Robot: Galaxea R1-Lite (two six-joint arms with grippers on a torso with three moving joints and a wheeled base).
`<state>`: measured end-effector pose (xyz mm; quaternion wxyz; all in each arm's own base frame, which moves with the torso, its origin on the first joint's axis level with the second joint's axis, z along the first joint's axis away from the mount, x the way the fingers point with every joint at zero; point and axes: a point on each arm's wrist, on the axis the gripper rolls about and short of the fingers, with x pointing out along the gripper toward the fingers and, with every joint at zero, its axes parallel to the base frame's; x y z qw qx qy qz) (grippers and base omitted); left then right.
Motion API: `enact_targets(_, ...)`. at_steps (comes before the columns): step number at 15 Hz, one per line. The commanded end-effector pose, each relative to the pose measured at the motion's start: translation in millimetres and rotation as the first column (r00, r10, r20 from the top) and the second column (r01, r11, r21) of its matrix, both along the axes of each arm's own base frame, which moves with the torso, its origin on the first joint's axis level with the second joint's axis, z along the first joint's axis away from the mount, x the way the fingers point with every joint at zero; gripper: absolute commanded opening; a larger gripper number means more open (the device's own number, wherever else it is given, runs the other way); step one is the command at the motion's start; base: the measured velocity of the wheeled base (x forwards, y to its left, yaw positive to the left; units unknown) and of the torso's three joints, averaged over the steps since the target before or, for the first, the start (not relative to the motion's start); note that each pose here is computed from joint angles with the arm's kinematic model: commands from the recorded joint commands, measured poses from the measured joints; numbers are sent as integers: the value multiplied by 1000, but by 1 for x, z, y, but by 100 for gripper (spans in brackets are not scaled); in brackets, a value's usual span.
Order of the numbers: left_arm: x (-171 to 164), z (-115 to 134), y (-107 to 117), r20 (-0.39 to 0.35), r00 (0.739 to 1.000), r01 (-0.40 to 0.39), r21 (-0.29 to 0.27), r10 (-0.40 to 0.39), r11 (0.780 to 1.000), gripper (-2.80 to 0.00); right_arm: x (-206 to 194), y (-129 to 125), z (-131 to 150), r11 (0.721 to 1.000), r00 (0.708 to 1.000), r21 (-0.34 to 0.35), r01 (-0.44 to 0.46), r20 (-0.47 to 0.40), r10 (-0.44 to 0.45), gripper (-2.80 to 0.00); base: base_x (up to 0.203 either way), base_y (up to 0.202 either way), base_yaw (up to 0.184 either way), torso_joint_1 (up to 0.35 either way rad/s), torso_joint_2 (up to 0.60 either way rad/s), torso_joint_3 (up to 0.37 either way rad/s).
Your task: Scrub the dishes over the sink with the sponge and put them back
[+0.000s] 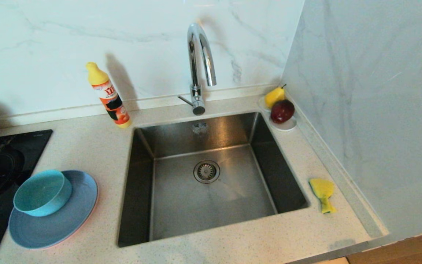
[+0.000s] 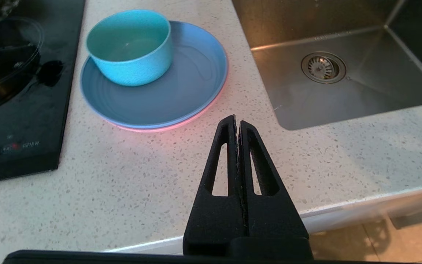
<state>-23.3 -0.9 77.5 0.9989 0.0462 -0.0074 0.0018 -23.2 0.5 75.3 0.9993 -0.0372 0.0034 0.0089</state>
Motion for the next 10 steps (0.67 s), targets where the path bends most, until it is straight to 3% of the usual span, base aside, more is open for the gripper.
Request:
enact_targets(1, 2, -5, 0, -21, 1000, -2, -7, 2, 1000, -280, 0, 0, 0, 999, 1000, 41, 4, -1, -4, -280, 0, 0, 0, 0, 0, 0)
enact_targets(10, 2, -5, 0, -21, 1000, -3, -11, 3, 1000, -280, 0, 0, 1, 999, 1000, 51, 5, 6, -6, -280, 0, 0, 0, 0, 0, 0)
